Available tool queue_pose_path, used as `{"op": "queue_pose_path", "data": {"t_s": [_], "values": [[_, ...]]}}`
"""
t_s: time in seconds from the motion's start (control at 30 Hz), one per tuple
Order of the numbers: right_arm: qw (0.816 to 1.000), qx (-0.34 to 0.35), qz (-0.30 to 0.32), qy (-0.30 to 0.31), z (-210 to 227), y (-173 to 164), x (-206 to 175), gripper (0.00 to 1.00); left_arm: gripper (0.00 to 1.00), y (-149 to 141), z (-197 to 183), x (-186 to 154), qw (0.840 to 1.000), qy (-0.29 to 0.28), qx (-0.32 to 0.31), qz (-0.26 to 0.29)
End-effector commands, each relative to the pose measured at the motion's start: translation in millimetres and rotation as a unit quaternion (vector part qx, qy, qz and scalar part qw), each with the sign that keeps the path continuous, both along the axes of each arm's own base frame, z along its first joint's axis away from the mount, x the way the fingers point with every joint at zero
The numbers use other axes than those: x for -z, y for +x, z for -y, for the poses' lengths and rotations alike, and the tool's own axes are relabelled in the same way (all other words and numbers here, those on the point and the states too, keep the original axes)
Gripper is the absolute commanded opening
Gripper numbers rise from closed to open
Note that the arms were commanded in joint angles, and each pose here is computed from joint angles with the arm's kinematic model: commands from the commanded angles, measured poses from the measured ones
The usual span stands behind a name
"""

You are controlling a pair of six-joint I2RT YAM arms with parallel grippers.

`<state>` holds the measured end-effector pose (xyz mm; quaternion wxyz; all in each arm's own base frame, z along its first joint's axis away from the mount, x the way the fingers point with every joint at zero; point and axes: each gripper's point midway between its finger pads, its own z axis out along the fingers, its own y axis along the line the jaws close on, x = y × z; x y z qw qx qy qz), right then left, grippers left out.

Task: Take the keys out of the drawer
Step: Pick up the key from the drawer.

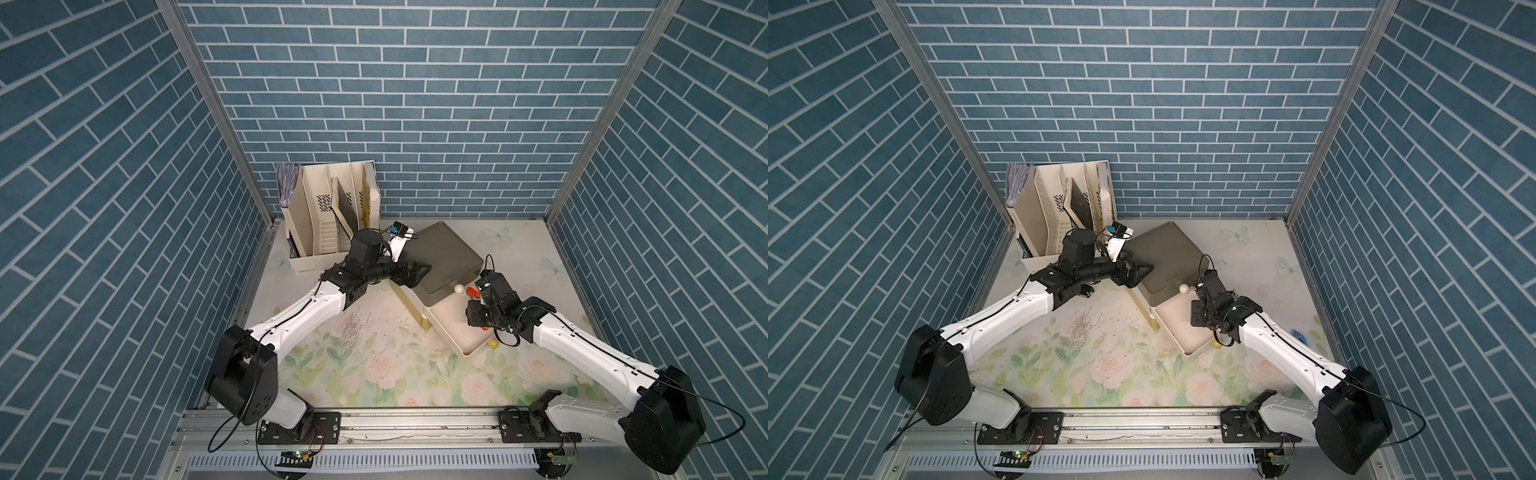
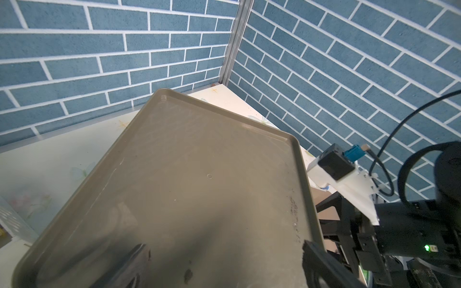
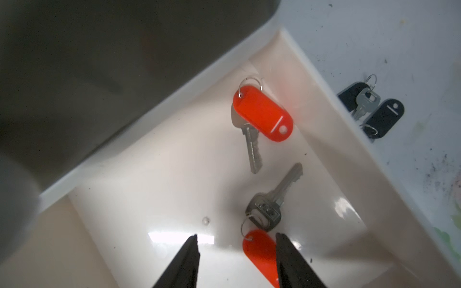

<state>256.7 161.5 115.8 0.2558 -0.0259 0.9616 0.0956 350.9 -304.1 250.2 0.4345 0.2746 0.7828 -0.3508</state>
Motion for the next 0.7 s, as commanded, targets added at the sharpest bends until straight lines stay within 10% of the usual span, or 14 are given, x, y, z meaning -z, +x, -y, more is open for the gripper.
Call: {"op": "queue_pose_path", "data": {"t_s": [0.0, 0.67], "values": [[1.0, 0.01, -0.017, -0.018, 5.5, -1.4, 9.0, 0.5, 1.0, -16.7, -12.4, 62.4, 0.993, 0.054, -0.007, -0.109], [0.998, 0.013, -0.028, -0.063, 16.4, 11.1, 33.9, 0.31, 1.0, -17.5, -13.2, 63.4, 0.992, 0.061, -0.003, -0.109]]}}
